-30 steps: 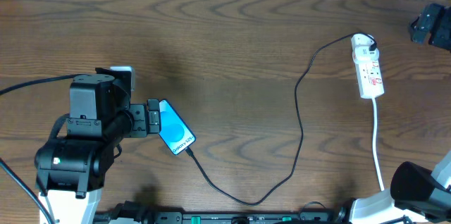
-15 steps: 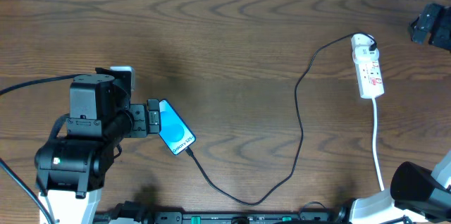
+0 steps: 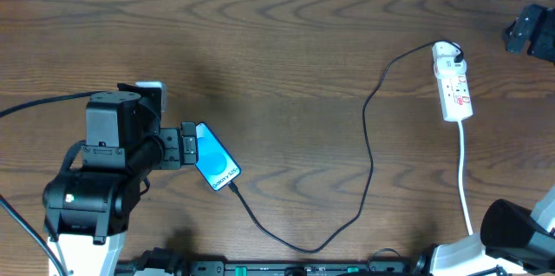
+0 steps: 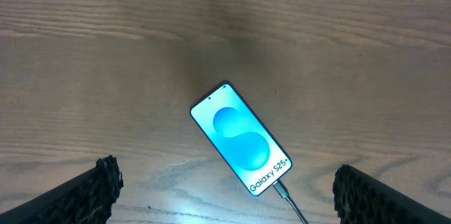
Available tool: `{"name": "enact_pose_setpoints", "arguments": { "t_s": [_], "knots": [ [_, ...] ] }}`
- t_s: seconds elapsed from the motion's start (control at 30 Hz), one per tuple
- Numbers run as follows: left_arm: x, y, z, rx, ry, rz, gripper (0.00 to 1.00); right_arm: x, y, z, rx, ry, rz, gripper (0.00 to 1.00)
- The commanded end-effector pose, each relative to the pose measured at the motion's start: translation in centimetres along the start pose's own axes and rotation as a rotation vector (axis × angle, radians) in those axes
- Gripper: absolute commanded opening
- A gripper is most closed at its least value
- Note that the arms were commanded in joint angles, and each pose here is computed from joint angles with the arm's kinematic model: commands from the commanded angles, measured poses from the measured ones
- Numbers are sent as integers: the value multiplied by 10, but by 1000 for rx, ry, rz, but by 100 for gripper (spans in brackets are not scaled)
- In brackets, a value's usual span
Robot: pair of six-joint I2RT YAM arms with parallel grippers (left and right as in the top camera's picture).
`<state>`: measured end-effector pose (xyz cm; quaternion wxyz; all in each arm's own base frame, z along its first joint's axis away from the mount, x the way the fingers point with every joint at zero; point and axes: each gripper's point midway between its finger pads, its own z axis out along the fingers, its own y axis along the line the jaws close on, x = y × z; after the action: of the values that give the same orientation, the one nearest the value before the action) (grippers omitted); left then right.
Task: Plug charger to phone and switch on socket
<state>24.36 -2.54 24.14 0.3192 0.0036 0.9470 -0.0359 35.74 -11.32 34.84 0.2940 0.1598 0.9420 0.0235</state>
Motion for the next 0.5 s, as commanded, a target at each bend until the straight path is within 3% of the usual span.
{"name": "enact_pose_setpoints", "arguments": {
  "t_s": [0.0,0.47],
  "knots": [
    [-2,2,-2,-14,-7,16,98,0,2,-4,-2,-9,-4,99],
    [-3,1,-25,-6,-93,17,98,0,2,-4,-2,-9,-4,99]
  ]
}}
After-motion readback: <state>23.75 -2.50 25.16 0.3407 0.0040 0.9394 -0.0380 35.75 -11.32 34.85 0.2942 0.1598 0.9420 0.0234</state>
